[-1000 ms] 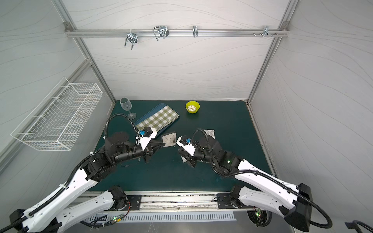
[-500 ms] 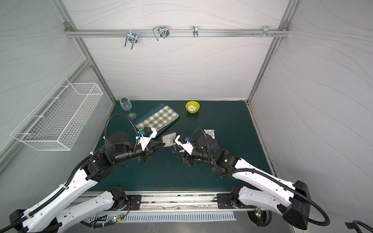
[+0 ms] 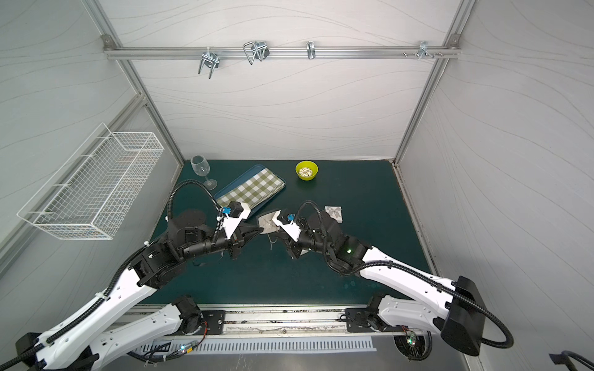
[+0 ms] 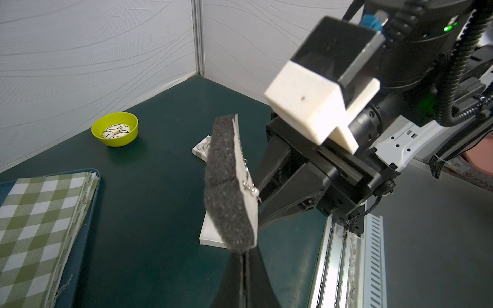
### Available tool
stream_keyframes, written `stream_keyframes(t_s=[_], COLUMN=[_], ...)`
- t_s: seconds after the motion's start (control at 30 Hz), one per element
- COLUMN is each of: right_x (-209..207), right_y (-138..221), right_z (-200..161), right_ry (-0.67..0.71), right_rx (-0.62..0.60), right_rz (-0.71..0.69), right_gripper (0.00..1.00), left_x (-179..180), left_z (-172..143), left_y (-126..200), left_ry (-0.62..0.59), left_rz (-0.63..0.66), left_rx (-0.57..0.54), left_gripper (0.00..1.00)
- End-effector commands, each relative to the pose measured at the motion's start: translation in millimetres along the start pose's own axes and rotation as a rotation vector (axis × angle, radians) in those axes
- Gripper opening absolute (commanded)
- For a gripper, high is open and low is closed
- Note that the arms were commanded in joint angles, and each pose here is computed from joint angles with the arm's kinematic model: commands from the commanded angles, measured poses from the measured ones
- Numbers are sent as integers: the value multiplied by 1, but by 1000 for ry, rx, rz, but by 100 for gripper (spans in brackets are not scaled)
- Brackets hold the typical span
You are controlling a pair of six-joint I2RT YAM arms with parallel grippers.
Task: Take the necklace out of the lift-off lid jewelry box
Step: Pick up the necklace from the inner lining.
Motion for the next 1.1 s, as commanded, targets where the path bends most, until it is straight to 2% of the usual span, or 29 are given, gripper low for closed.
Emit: stream_keyframes(t_s=[0.0, 0.1, 0.6, 0.87, 1.07], right_x=[6, 6, 0, -3, -23], right_y=[4, 6, 45, 56, 48], right_z=[19, 20, -2, 23, 45], right_ry=[31, 28, -35, -45, -120], right_rx=[-73, -79, 10, 1, 57], right_rz=[12, 7, -106, -158, -179], right_gripper=[11, 1, 0, 0, 0], left_x=[2, 3, 14, 8, -2], left_z=[21, 19, 7, -17, -37], left_y=[6, 4, -1, -8, -9], left_ry=[-34, -37, -32, -49, -46], left_rz=[5, 8, 89, 50, -2], left_rx=[-60, -54, 11, 97, 108], left_gripper=[0, 0, 0, 0, 0])
Point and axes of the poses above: each gripper's point midway between its finger pads, its own y axis back along the fingers, its own x axis along the line the jaws close on, z = x × y, the point moved 5 cm from there along y, back along the fingers, and after that the axes turned 15 degrees about -y, right-handed, at the moved point
